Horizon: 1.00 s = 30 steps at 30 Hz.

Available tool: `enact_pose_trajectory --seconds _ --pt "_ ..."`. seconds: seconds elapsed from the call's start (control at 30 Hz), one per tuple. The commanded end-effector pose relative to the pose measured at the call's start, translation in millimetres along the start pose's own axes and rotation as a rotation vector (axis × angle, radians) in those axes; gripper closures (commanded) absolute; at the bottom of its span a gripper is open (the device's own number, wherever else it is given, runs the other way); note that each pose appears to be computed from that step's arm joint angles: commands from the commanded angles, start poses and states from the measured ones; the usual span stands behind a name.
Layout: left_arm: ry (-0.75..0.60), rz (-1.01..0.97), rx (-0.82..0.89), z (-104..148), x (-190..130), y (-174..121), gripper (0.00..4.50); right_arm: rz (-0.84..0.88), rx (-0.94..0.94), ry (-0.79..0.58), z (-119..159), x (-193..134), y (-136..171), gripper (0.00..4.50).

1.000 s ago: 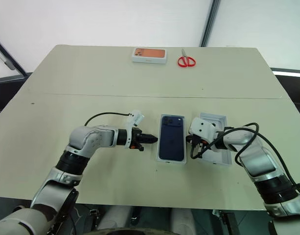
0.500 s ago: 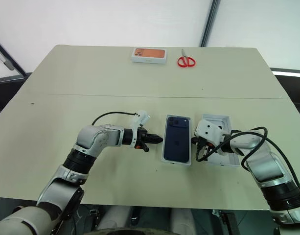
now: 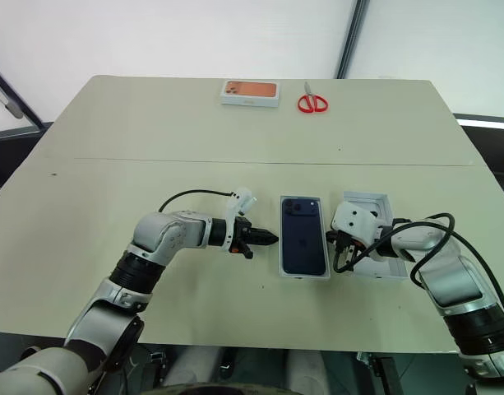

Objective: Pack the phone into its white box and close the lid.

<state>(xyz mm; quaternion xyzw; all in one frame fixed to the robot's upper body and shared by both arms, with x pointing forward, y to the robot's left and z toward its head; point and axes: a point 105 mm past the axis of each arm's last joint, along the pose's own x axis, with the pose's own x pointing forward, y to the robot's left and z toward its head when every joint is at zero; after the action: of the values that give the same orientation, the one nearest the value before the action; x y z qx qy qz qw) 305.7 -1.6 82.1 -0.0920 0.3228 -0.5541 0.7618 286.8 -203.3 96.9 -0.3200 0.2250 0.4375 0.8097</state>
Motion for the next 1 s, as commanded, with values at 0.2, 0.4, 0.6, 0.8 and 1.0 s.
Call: enact_pose_trajectory --seconds 0.2,0.4,0.6,0.8,1.0 --pt "-0.061 0.004 0.041 12 -14 3 4.47 0.026 0.002 0.013 -3 -9 8 4.5" --pt "-0.077 0.03 0.049 16 -21 7 4.47 0.009 0.012 0.032 -11 -16 5 4.5" --pt "-0.146 0.061 0.136 30 -47 12 4.47 -0.001 0.037 0.044 -15 -29 7 4.5" --pt "-0.214 0.077 0.213 39 -80 16 4.47 -0.042 0.152 -0.135 21 -32 -2 4.5" --pt "-0.252 0.064 0.286 39 -110 14 2.15 -0.133 0.235 -0.128 27 -46 -20 2.09"
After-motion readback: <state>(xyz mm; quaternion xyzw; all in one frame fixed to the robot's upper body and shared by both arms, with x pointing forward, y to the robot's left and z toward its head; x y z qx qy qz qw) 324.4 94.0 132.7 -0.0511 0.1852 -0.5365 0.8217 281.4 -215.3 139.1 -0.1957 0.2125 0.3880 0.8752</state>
